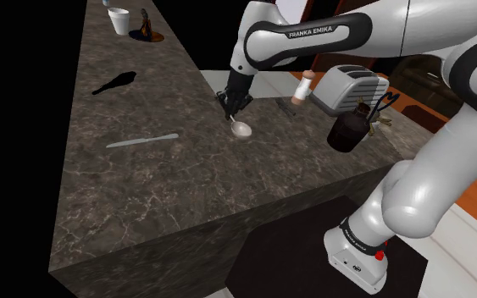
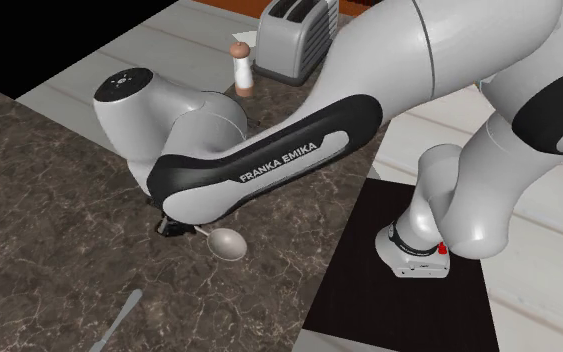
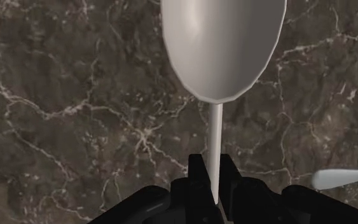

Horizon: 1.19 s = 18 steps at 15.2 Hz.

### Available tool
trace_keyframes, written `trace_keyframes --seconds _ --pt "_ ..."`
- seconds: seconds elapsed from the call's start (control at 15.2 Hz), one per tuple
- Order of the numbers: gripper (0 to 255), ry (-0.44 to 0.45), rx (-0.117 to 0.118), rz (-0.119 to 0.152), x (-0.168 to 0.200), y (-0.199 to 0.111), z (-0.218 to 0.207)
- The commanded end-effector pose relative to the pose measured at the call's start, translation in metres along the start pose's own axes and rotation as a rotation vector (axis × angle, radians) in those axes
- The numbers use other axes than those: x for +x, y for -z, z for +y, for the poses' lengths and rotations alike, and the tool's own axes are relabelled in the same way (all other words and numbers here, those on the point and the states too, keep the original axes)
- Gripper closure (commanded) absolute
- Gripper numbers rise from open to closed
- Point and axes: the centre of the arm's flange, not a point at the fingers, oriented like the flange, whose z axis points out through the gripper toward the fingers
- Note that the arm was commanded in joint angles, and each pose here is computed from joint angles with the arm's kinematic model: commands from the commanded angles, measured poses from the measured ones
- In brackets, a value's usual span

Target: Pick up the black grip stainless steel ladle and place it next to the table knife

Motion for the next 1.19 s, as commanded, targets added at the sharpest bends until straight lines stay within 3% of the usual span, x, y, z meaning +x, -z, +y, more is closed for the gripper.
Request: trace_keyframes --seconds 0.0,0.66,1.12 --pt "255 -0.002 0.000 0.000 -0.006 -0.001 -0.022" --pt "255 -0.002 0.000 0.000 -0.045 -0.015 -0.147" --pt "255 -0.002 0.000 0.000 -0.044 -0.051 -0.143"
